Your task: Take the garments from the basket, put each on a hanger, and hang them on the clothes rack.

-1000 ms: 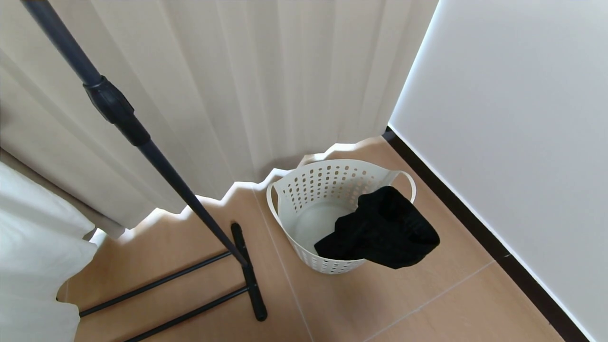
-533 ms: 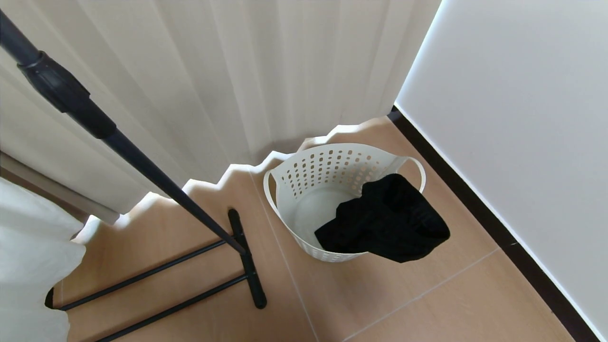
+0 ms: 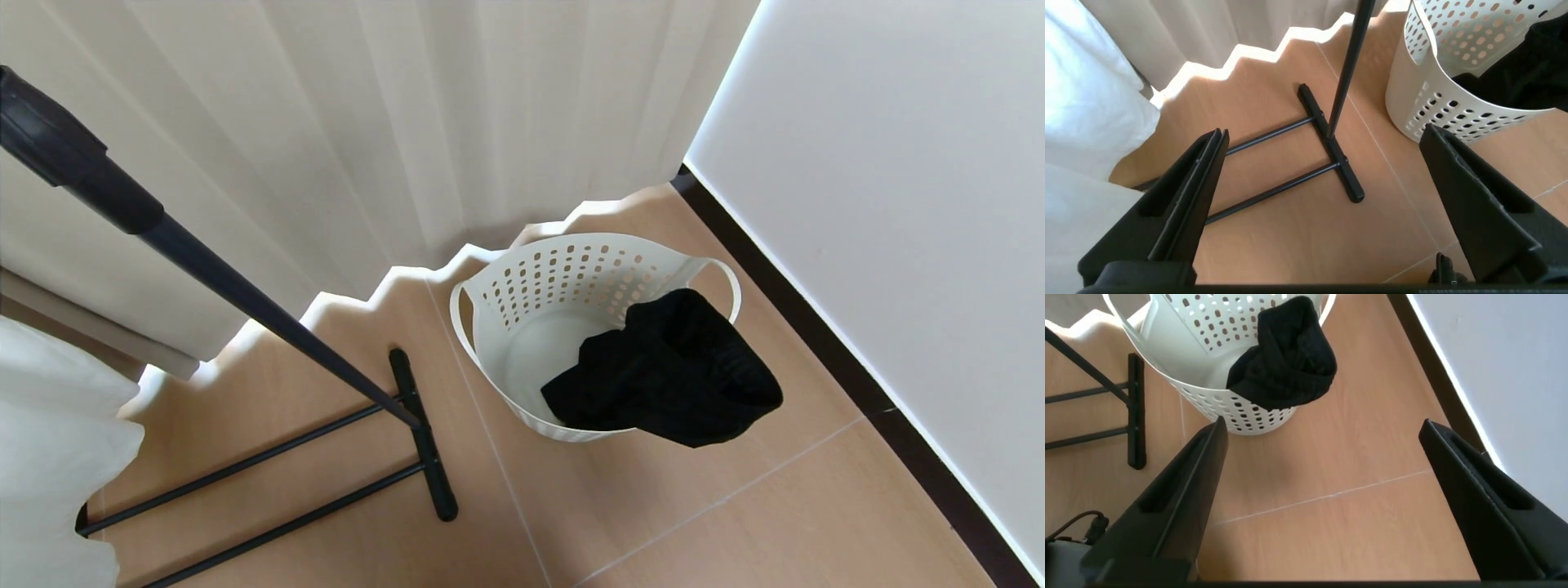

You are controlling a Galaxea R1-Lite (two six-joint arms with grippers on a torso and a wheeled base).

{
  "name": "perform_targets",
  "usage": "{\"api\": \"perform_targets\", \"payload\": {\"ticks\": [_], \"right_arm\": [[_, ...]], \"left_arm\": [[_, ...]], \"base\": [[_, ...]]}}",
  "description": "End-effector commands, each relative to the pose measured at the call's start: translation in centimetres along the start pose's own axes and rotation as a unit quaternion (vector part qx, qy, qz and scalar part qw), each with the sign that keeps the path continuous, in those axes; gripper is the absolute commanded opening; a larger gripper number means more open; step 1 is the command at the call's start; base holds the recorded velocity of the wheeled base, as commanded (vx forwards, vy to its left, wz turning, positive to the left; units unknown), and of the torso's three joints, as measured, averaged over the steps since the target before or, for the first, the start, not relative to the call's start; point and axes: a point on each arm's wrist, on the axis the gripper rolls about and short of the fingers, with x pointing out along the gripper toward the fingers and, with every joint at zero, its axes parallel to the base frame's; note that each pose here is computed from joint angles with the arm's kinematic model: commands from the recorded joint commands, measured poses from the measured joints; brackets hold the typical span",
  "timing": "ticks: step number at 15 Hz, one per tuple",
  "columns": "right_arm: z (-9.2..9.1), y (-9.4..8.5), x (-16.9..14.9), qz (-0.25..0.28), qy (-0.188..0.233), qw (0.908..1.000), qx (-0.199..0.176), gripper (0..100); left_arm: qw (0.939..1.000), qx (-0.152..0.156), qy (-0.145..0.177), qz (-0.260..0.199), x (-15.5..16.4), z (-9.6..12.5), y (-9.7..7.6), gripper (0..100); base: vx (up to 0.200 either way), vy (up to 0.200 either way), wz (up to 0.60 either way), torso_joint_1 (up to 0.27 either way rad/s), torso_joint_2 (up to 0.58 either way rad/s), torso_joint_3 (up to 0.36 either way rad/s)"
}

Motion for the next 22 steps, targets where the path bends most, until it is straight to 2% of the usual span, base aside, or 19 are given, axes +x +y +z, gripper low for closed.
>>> {"api": "perform_targets", "payload": {"ticks": [1, 4, 5, 6, 7, 8, 9, 11, 12, 13, 14, 15, 16, 17, 18, 19, 20, 22], "right_arm": [[0.0, 0.0, 0.1, 0.000, 0.005, 1.0000, 0.000, 100], [0.6, -0.3, 2.0, 0.028, 0.108, 0.9937, 0.012, 100], [2.1, -0.3, 3.5, 0.069, 0.127, 0.9894, 0.014, 100], [2.8, -0.3, 4.5, 0.088, 0.137, 0.9865, 0.014, 100], [5.0, -0.2, 7.7, 0.106, 0.159, 0.9816, 0.012, 100], [6.4, -0.2, 10.4, 0.109, 0.166, 0.9801, 0.001, 100], [7.6, -0.1, 13.1, 0.117, 0.169, 0.9779, -0.037, 100], [9.2, 0.0, 17.9, 0.139, 0.177, 0.9644, -0.138, 100], [9.8, 0.0, 21.4, 0.153, 0.178, 0.9489, -0.211, 100], [10.0, 0.1, 23.1, 0.161, 0.175, 0.9378, -0.253, 100], [10.5, 0.2, 26.6, 0.180, 0.153, 0.9033, -0.358, 100], [10.9, 0.2, 28.1, 0.185, 0.139, 0.8877, -0.398, 100], [11.5, 1.2, 30.9, 0.204, 0.114, 0.8549, -0.463, 100], [11.2, 2.3, 33.0, 0.212, 0.114, 0.8327, -0.499, 100], [10.9, 2.8, 34.4, 0.188, 0.134, 0.8194, -0.525, 100], [11.0, 3.0, 35.1, 0.166, 0.150, 0.8121, -0.539, 100], [11.3, 3.3, 36.6, 0.124, 0.186, 0.7952, -0.564, 100], [11.3, 3.6, 38.8, 0.129, 0.204, 0.7878, -0.567, 100]], "left_arm": [[1.0000, 0.000, 0.000, 0.000, 0.0, 0.0, 0.0, 100], [1.0000, -0.001, 0.000, 0.003, 0.0, 0.0, 0.0, 100], [1.0000, 0.001, 0.000, 0.000, 0.0, 0.0, 0.0, 100], [1.0000, 0.000, 0.000, 0.000, 0.0, 0.0, 0.0, 100], [1.0000, 0.000, 0.000, 0.000, 0.0, 0.0, 0.0, 100], [1.0000, 0.000, 0.000, 0.001, 0.0, 0.0, 0.0, 100], [1.0000, 0.000, 0.000, 0.000, 0.0, 0.0, 0.0, 100], [1.0000, 0.000, 0.000, 0.000, 0.0, 0.0, 0.0, 100], [1.0000, 0.000, 0.000, 0.000, 0.0, 0.0, 0.0, 100], [1.0000, 0.000, 0.000, 0.000, 0.0, 0.0, 0.0, 100], [1.0000, 0.000, 0.000, 0.000, 0.0, 0.0, 0.0, 100], [1.0000, 0.000, 0.000, 0.000, 0.0, 0.0, 0.0, 100], [1.0000, 0.000, 0.000, 0.000, 0.0, 0.0, 0.0, 100], [1.0000, 0.000, 0.000, 0.000, 0.0, 0.0, 0.0, 100], [1.0000, 0.000, 0.000, -0.001, 0.0, 0.0, 0.0, 100], [1.0000, 0.001, 0.000, 0.000, 0.0, 0.0, 0.0, 100], [1.0000, 0.000, 0.000, -0.001, 0.0, 0.0, 0.0, 100], [1.0000, 0.001, 0.000, 0.000, 0.0, 0.0, 0.0, 100]], "base": [[0.000, 0.000, 0.00, 0.000, 0.00, 0.000], [0.000, 0.000, 0.00, 0.000, 0.00, 0.000], [0.000, 0.000, 0.00, 0.000, 0.00, 0.000], [0.000, 0.000, 0.00, 0.000, 0.00, 0.000], [0.000, 0.000, 0.00, 0.000, 0.00, 0.000], [0.000, 0.000, 0.00, 0.000, 0.00, 0.000], [0.000, 0.000, 0.00, 0.000, 0.00, 0.000], [0.000, 0.000, 0.00, 0.000, 0.00, 0.000], [0.000, 0.000, 0.00, 0.000, 0.00, 0.000], [0.000, 0.000, 0.00, 0.000, 0.00, 0.000], [0.000, 0.000, 0.00, 0.000, 0.00, 0.000], [0.000, 0.000, 0.00, 0.000, 0.00, 0.000], [0.000, 0.000, 0.00, 0.000, 0.00, 0.000], [0.000, 0.000, 0.00, 0.000, 0.00, 0.000], [0.000, 0.000, 0.00, 0.000, 0.00, 0.000], [0.000, 0.000, 0.00, 0.000, 0.00, 0.000], [0.000, 0.000, 0.00, 0.000, 0.00, 0.000], [0.000, 0.000, 0.00, 0.000, 0.00, 0.000]]}}
